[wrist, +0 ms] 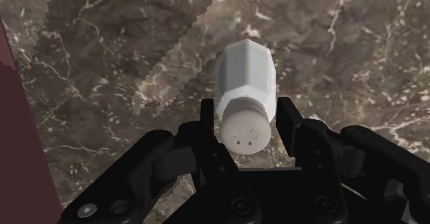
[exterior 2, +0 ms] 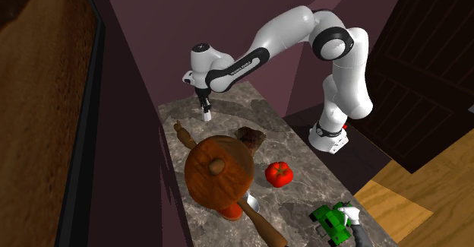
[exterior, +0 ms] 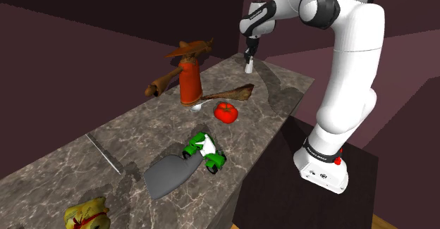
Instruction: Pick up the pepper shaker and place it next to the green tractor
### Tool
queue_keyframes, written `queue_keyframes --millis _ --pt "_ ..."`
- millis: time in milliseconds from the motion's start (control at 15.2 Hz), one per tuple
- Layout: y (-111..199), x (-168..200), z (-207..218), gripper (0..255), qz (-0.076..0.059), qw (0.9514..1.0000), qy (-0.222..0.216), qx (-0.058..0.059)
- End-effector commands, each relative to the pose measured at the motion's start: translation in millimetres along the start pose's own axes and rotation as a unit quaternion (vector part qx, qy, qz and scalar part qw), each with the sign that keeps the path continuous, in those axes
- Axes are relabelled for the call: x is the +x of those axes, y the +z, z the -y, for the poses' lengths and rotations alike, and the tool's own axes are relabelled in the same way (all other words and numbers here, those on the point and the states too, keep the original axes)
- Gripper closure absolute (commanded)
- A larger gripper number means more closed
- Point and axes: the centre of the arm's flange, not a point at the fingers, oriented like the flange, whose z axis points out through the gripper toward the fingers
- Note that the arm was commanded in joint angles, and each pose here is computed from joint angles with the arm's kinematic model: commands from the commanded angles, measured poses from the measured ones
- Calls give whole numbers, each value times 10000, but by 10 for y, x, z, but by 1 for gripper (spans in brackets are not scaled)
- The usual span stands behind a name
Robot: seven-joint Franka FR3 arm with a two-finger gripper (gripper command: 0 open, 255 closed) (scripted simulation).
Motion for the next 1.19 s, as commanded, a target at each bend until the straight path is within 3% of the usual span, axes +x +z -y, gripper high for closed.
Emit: queue_keyframes --millis 0,1122 --pt "4 -1 0 255 3 10000 0 1" --pt "-834 37 -99 255 3 10000 0 1"
